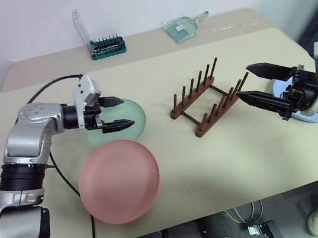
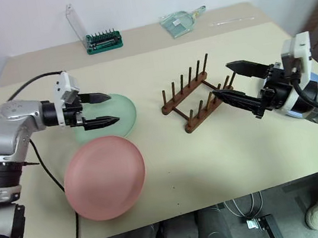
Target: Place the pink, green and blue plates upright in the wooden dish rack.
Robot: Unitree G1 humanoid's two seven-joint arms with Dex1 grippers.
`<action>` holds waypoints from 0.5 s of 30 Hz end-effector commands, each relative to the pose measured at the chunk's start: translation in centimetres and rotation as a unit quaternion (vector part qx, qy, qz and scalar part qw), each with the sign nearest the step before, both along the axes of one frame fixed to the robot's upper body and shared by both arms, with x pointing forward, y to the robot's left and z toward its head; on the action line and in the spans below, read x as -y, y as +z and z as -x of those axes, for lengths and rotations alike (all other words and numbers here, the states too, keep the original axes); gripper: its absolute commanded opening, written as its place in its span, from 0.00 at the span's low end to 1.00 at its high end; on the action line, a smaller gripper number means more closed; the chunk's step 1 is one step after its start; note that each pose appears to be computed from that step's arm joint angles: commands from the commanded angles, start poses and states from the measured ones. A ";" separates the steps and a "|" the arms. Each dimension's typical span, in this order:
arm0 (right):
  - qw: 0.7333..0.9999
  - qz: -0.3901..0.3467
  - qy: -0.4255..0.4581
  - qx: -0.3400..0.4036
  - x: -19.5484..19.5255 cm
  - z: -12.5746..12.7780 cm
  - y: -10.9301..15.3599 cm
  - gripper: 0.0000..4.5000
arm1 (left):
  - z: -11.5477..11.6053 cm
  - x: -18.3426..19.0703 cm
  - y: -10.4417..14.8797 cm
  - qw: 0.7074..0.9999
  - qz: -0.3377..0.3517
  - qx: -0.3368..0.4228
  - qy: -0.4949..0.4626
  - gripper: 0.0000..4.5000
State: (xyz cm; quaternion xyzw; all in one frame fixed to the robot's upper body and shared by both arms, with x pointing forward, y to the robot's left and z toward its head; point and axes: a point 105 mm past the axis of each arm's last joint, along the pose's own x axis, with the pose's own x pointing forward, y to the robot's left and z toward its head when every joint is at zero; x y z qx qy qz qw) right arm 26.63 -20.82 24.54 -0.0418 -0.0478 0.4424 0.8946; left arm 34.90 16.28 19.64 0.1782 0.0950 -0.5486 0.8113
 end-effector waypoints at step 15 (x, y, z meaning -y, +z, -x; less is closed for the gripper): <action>0.997 -0.033 -0.019 0.067 -0.3 0.3 0.1 1.00 | 1.2 6.7 6.2 0.991 -0.009 -0.087 -0.105 1.00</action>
